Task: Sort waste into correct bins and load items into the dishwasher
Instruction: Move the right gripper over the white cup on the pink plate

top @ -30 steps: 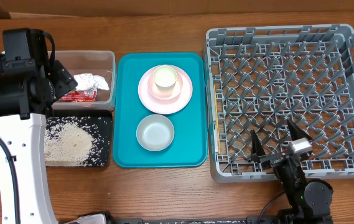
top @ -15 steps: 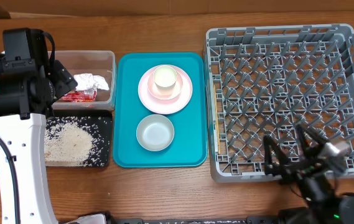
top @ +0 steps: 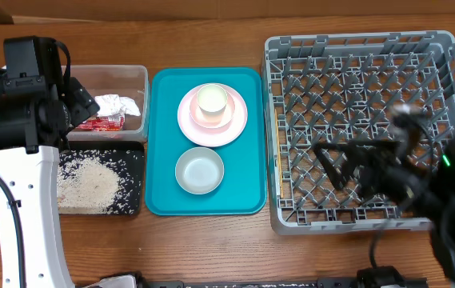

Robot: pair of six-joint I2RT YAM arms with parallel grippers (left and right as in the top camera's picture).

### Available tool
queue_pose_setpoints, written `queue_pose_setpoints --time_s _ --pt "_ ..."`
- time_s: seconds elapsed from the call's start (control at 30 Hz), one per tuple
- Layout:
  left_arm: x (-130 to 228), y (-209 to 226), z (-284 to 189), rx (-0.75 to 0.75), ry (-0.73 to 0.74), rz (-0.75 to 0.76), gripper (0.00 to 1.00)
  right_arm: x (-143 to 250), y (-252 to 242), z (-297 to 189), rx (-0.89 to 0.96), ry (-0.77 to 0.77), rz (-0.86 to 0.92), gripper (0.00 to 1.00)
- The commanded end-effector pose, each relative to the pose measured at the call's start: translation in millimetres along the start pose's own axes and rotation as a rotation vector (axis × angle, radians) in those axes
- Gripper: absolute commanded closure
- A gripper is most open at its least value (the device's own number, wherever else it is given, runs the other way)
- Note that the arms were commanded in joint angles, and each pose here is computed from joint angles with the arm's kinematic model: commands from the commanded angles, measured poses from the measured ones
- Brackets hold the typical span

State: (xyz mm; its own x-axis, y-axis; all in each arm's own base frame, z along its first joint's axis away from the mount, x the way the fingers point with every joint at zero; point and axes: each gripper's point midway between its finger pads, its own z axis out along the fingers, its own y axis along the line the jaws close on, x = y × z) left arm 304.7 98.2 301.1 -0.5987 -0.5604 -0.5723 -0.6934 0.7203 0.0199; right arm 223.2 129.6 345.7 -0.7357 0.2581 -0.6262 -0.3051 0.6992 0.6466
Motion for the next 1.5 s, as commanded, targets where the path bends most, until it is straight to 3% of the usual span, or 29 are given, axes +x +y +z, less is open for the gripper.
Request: queue_pose_setpoints --time_s 0.0,0.1,0.17,0.37,0.5,0.6,0.67,1.0,1.07,1.2,1.47 --pt "-4 0 -5 0.009 -0.015 -0.001 0.00 9 16 21 -0.148 0.167 0.195 0.00" --pt "-4 1 -5 0.008 -0.015 0.000 0.00 10 8 43 -0.172 0.259 0.308 0.00" --pt "-4 0 -5 0.009 -0.015 -0.001 0.00 6 -3 60 -0.158 0.283 0.334 0.23" --pt "-4 0 -5 0.009 -0.015 0.000 0.00 13 -17 117 -0.031 0.300 0.233 0.48" --pt "-4 1 -5 0.008 -0.015 -0.001 0.00 21 -1 158 0.043 0.243 0.087 0.47" --pt "-4 0 -5 0.009 -0.015 -0.001 0.00 23 -2 188 0.138 0.176 -0.053 0.37" --pt "-4 0 -5 0.009 -0.015 -0.001 0.00 25 -3 205 0.156 0.184 -0.108 0.36" --pt "-4 1 -5 0.008 -0.015 -0.001 0.00 -28 16 271 0.246 0.295 -0.310 0.41" --pt "-4 1 -5 0.008 -0.015 -0.001 0.00 -31 13 283 0.294 0.296 -0.342 0.46" --pt "-4 0 -5 0.009 -0.015 -0.001 0.00 -23 -1 305 0.368 0.301 -0.369 0.55" --pt "-4 0 -5 0.009 -0.015 0.000 0.00 8 -13 340 0.381 0.354 -0.394 0.55"
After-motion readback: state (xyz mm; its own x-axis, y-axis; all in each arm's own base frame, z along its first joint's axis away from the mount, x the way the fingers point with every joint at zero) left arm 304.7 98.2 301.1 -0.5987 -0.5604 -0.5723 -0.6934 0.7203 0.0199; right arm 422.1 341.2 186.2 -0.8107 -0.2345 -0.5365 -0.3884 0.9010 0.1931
